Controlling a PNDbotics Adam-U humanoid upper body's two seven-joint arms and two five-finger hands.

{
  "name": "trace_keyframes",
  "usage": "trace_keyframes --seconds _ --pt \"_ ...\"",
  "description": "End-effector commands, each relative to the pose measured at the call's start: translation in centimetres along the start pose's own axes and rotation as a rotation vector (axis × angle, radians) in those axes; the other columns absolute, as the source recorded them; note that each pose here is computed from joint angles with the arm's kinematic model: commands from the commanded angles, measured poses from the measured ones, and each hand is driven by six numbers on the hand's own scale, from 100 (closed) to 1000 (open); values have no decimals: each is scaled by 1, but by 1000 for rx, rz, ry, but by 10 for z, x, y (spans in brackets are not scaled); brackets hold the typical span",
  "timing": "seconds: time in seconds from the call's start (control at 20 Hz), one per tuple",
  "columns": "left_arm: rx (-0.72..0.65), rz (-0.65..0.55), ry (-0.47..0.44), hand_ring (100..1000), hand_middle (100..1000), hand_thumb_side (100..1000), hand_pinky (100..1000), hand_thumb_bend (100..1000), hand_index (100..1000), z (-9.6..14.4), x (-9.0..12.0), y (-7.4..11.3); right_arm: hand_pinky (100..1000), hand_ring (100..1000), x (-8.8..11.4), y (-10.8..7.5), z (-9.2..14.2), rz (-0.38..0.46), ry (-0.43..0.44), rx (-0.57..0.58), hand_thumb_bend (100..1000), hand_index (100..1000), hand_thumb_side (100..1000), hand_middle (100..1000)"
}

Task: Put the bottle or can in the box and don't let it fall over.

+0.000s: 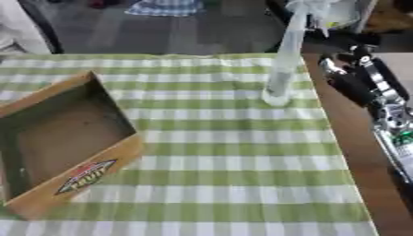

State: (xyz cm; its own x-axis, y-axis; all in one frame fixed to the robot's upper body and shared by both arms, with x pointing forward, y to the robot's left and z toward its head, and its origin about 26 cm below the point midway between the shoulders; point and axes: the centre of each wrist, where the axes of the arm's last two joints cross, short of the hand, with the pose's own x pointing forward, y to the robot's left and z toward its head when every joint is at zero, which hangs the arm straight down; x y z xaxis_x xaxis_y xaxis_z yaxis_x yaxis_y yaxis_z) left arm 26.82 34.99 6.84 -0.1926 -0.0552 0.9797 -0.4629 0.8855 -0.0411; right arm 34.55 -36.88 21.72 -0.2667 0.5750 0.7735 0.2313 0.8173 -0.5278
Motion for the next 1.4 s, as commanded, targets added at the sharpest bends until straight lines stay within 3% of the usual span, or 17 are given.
trace_keyframes --seconds 0.05,0.9,1.4 --pt "-9 -5 -16 579 677 670 1000 285 697 -1 5 1 984 984 11 -7 -4 17 -34 22 100 985 652 1000" --pt "-29 1 -10 580 679 674 1000 278 698 -1 4 -2 989 997 24 16 -18 -54 -70 65 100 994 678 1000" --pt "-43 -3 -4 580 681 679 1000 273 699 0 3 -3 994 1000 29 19 -22 -81 -85 60 100 997 686 1000"
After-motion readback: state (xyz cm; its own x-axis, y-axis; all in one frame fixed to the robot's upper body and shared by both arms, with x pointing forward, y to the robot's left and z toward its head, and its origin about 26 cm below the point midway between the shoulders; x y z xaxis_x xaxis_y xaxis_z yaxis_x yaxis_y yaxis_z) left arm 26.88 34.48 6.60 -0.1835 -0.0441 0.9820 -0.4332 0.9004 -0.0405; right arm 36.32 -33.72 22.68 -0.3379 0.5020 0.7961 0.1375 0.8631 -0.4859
